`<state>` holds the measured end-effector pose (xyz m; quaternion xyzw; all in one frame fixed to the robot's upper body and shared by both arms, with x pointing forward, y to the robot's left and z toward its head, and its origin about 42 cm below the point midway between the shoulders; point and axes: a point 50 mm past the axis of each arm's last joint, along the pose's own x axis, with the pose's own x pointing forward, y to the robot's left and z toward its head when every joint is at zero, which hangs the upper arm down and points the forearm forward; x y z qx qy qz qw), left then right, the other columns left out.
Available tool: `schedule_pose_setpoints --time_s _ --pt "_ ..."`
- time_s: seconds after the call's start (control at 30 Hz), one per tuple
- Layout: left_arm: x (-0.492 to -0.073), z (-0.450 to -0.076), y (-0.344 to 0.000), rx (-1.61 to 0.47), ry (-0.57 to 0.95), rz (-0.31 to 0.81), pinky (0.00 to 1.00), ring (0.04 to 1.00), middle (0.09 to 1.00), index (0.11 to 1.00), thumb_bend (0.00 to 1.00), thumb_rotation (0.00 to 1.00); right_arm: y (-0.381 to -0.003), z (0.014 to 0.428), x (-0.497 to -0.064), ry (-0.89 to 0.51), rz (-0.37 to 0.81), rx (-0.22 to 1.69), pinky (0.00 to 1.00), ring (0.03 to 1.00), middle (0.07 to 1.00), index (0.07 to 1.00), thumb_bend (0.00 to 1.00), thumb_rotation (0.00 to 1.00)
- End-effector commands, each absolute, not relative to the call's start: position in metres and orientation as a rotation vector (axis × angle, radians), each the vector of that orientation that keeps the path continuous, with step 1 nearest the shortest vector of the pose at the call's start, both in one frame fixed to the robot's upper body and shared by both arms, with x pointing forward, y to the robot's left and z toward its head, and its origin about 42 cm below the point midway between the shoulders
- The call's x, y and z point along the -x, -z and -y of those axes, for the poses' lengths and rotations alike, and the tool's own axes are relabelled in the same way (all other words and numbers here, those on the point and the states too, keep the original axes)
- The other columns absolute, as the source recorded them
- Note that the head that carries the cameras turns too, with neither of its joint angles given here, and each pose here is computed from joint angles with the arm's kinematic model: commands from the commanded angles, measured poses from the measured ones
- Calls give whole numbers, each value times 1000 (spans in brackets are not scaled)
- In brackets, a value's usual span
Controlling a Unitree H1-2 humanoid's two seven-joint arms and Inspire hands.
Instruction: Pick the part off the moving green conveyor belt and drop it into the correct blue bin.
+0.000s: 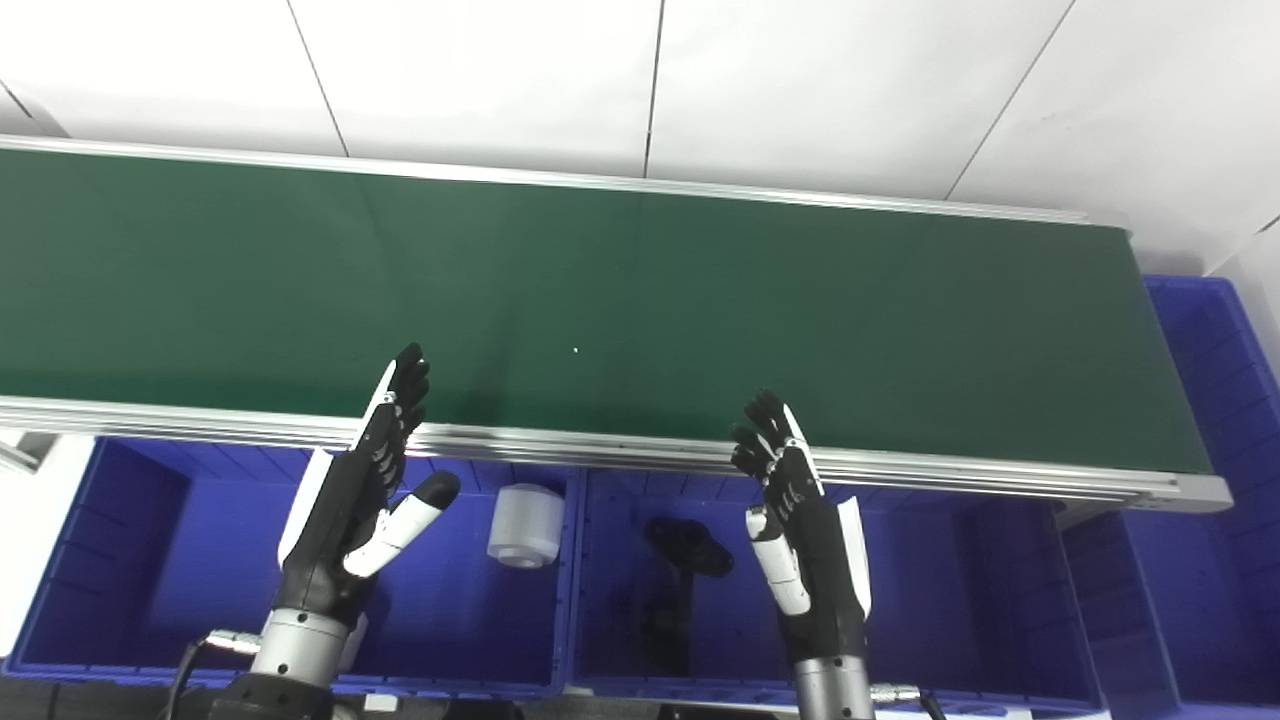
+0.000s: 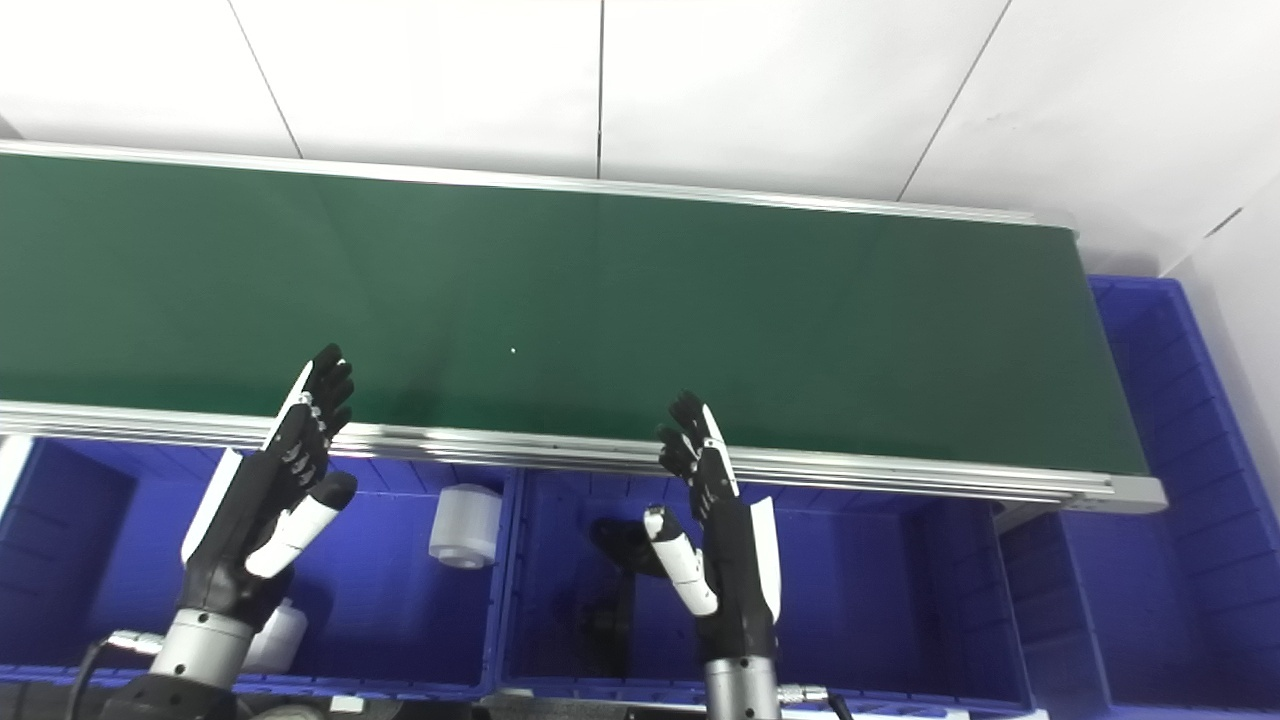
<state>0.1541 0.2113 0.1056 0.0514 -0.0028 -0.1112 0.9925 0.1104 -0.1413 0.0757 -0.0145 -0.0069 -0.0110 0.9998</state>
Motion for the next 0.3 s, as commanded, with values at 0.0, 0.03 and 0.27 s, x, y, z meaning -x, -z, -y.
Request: schedule_pose_setpoints --time_s 0.0,0.03,0.27 --pt "-154 -209 -115 -105 213 74 997 993 1000 1000 618 740 -86 138 -113 34 56 17 835 872 922 945 809 906" --pt "-154 -209 -115 -103 212 73 996 992 1000 1000 619 739 -85 139 -112 34 55 17 835 873 922 945 808 906" --pt "-152 -207 -115 -93 207 81 994 990 1000 1000 614 718 -85 141 -111 33 53 19 831 870 922 945 807 906"
